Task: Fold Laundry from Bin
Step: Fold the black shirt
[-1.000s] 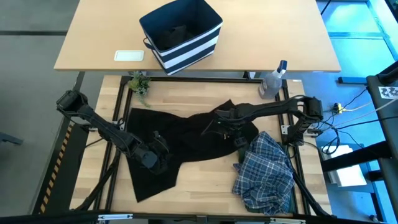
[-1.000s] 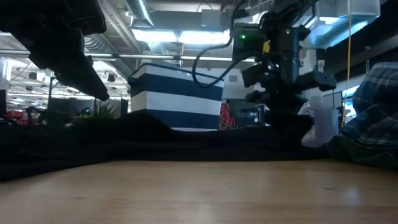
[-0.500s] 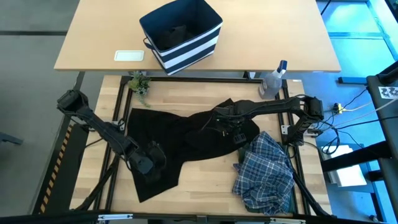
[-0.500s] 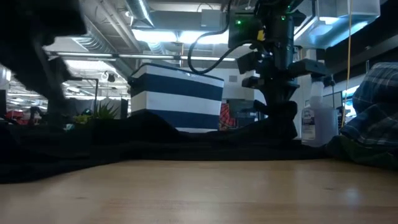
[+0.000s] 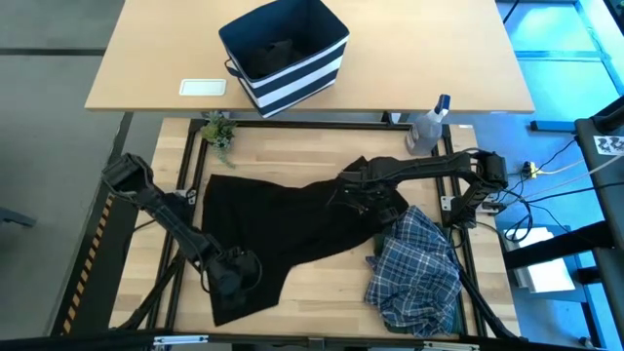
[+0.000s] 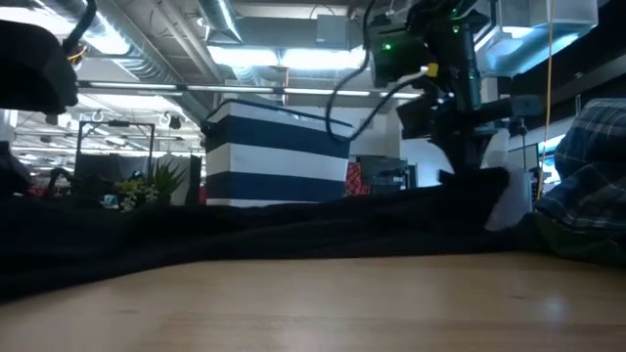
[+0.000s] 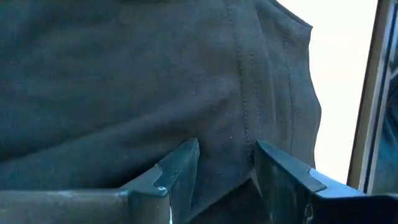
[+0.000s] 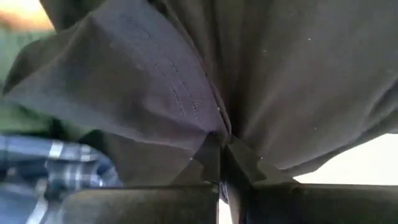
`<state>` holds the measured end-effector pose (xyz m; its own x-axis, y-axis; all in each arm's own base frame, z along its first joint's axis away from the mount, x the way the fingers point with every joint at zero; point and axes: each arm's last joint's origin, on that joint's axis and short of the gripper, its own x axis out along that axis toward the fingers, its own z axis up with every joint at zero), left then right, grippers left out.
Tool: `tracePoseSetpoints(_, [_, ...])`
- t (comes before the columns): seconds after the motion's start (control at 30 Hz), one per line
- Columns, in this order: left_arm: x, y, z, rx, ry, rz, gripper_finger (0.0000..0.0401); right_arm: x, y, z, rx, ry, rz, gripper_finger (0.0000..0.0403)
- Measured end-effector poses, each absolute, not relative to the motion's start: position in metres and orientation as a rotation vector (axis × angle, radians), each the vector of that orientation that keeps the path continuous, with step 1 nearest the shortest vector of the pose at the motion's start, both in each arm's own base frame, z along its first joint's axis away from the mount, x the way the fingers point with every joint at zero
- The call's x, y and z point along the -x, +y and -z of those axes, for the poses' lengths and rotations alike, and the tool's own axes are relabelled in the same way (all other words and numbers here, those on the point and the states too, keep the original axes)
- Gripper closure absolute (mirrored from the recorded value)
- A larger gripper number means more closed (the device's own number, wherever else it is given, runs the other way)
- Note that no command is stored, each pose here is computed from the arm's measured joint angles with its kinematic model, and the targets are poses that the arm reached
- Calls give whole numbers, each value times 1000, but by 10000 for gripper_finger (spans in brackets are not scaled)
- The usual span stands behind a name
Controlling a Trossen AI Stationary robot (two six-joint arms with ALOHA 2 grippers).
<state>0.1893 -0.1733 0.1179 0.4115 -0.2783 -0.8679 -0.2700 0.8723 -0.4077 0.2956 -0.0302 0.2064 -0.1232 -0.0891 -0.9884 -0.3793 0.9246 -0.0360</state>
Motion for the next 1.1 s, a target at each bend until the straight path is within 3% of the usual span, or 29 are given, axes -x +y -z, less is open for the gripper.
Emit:
tracePoseSetpoints(0.2, [-186,-176,-117,550,1171,3,243,-286,-30,-210,347,1782,-244,402])
tracePoseSetpoints(0.83, [-180,-177,-115,571,1244,-14,243,-277,-32,-214,122,1801,-353,402])
tracePoseSetpoints(0.93, [-180,-176,-117,556,1229,-8,243,-280,-35,-213,26,1743,-351,389])
tracePoseSetpoints(1.1, [-178,-168,-129,533,1174,-14,243,-283,-34,-214,15,1707,-361,331])
